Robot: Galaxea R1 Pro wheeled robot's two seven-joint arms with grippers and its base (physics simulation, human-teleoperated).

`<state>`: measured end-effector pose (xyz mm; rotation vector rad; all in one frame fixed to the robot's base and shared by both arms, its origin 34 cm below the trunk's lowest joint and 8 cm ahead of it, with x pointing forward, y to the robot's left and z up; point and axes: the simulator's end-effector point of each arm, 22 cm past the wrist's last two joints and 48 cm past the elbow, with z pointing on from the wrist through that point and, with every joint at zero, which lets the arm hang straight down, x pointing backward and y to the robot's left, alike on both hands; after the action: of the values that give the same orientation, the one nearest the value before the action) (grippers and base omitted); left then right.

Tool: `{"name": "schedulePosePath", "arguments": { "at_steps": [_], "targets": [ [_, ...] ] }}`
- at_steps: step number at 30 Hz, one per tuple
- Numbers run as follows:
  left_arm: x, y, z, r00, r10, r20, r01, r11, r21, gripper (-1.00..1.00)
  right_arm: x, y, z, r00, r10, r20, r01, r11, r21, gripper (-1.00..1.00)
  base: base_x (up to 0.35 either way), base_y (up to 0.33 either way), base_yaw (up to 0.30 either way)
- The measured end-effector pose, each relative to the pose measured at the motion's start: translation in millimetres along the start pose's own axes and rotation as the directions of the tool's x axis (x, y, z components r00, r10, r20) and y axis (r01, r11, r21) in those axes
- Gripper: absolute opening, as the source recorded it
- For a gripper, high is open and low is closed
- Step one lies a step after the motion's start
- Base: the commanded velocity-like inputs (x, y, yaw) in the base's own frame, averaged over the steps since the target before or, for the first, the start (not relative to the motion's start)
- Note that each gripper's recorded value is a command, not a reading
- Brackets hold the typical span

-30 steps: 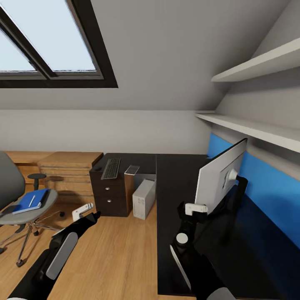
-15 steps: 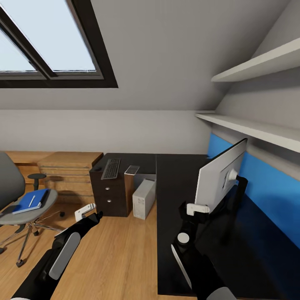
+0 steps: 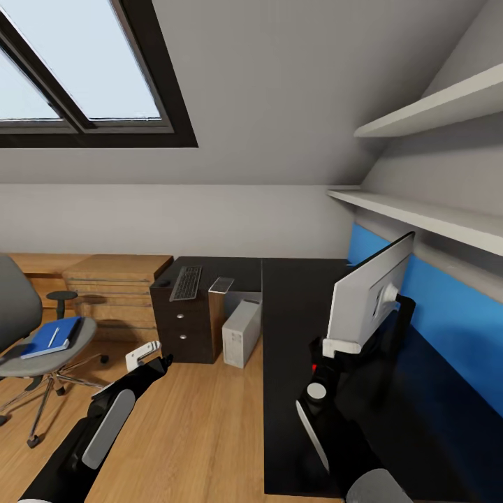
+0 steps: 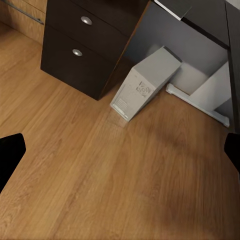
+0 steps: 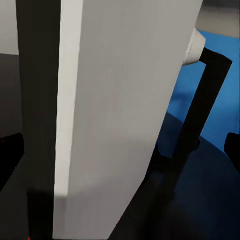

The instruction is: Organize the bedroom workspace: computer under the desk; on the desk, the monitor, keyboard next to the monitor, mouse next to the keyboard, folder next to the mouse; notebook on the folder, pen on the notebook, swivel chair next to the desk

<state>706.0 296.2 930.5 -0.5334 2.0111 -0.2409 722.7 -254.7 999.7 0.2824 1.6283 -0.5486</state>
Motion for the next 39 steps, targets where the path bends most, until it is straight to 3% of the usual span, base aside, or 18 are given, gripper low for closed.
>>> {"name": "schedulePosePath", "arguments": {
  "at_steps": [16,21,26,39],
  "targets": [
    [0,0,0.0,1.0,0.001,-0.001,-0.001,1.0,0.0,1.0,0,0,11.5,1.0,0.026,-0.002,-0.026,1.0,0.003,1.0,0.027,0.017,0.0],
    [2,-2,0.3,1.0,0.004,-0.005,-0.004,1.0,0.002,1.0,0,0,11.7,1.0,0.025,-0.001,-0.025,1.0,0.004,1.0,-0.16,-0.167,0.0],
    [13,-16,-0.4,0.999,0.044,-0.02,-0.043,0.999,0.028,1.0,-1,-1,11.6,1.0,0.025,0.0,-0.025,1.0,0.004,1.0,-0.05,-0.062,0.0],
    [15,-18,-0.1,0.999,0.05,-0.023,-0.049,0.998,0.03,1.0,0,0,11.8,1.0,0.024,-0.002,-0.024,1.0,0.004,1.0,-0.212,-0.204,0.0]
  ]
}}
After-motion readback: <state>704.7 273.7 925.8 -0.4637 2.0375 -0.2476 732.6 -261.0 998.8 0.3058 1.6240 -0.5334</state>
